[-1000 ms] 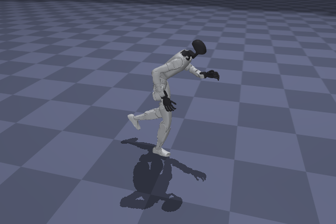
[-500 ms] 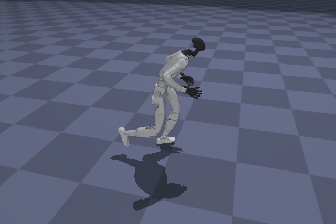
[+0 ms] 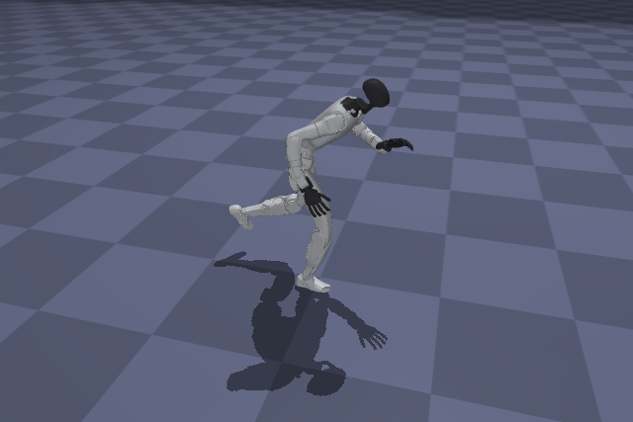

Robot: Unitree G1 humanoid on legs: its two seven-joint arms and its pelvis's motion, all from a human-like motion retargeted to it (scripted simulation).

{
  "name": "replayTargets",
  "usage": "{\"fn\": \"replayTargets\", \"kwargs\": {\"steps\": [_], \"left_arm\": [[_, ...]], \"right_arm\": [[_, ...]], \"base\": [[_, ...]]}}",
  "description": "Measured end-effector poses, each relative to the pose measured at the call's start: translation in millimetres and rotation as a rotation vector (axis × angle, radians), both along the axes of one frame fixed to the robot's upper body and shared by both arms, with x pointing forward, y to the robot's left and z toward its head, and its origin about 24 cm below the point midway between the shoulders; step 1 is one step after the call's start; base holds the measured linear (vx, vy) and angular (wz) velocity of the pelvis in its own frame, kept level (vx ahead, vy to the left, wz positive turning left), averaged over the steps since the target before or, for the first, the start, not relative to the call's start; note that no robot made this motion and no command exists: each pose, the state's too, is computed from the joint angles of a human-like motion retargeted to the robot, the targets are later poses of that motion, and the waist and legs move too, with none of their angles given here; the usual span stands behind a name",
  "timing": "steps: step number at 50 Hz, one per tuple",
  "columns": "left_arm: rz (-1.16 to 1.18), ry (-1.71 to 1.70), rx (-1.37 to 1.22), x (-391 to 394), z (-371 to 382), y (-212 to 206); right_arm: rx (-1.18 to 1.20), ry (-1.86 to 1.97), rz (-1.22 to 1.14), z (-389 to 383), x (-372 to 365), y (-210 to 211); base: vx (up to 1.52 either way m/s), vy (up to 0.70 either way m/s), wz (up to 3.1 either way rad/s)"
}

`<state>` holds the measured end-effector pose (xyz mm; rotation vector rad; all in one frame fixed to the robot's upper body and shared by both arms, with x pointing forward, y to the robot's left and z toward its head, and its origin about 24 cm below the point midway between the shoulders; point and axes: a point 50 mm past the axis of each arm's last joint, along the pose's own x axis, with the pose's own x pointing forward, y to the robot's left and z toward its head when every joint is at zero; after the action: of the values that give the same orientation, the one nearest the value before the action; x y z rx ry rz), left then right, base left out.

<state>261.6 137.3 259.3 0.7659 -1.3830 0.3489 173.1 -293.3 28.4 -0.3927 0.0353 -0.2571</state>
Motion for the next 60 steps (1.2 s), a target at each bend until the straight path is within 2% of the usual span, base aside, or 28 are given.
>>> {"fn": "replayTargets", "kwargs": {"steps": [3,5,10,15,20,23,26,28,31,33,38,43,47,50,52,55,58,60], "left_arm": [[0.29,0.508,0.072,2,-126,56],[0.338,0.819,0.119,-28,-187,82],[0.354,1.269,0.178,-111,-231,133],[0.366,1.463,0.038,-164,-220,164],[0.417,1.477,0.022,-187,-208,173],[0.416,1.405,0.022,-166,-221,160],[0.372,1.199,0.064,-92,-223,128],[0.3,0.939,0.148,-23,-184,92],[0.156,0.416,0.123,39,-66,31],[0.063,0.102,0.044,40,16,4],[-0.066,-0.451,-0.008,-18,156,-14],[-0.3,-0.593,-0.077,-55,178,-32],[-0.279,-0.509,-0.091,-49,120,-32],[-0.162,-0.201,-0.096,-17,46,-21],[-0.06,0.119,-0.074,4,-19,-3],[0.024,0.559,-0.071,-2,-112,31],[0.015,0.852,-0.196,-37,-166,57],[0.021,0.949,-0.26,-60,-182,70]], "right_arm": [[-0.05,-0.444,0.133,84,79,42],[-0.026,-0.786,0.212,159,101,73],[0.042,-1.504,0.478,307,52,132],[0.043,-1.806,0.647,332,-5,156],[0.11,-1.583,0.706,283,7,170],[0.013,-1.271,0.699,237,36,177],[-0.121,-0.81,0.638,154,72,170],[-0.179,-0.518,0.585,96,77,148],[-0.214,-0.306,0.473,58,49,99],[-0.193,-0.22,0.404,51,27,72],[-0.205,0.021,0.272,37,-17,24],[-0.218,0.274,0.144,2,-63,-3],[-0.057,0.28,0.0,-24,-67,-4],[0.014,0.043,-0.036,-15,-13,17],[0.017,-0.212,0.03,25,45,40],[0.077,-0.667,0.191,127,104,89],[0.225,-1.128,0.367,230,99,142],[0.223,-1.368,0.45,274,76,162]], "base": [[1.25,-0.34,-1.23],[1.23,-0.19,-1.15],[1.31,-0.03,-0.69],[1.51,0.04,-0.5],[1.63,0.21,-1.26],[1.46,0.29,0.48],[1.28,0.19,1.02],[1.17,0.08,1.24],[1.13,-0.04,1.39],[1.15,-0.17,1.28],[1.23,-0.35,0.88],[1.42,-0.55,0.57],[1.4,-0.54,-0.24],[1.26,-0.45,-1.53],[1.15,-0.31,-1.53],[1.08,-0.17,-1.47],[1.07,-0.02,-1.72],[1.15,0.11,-0.75]]}}
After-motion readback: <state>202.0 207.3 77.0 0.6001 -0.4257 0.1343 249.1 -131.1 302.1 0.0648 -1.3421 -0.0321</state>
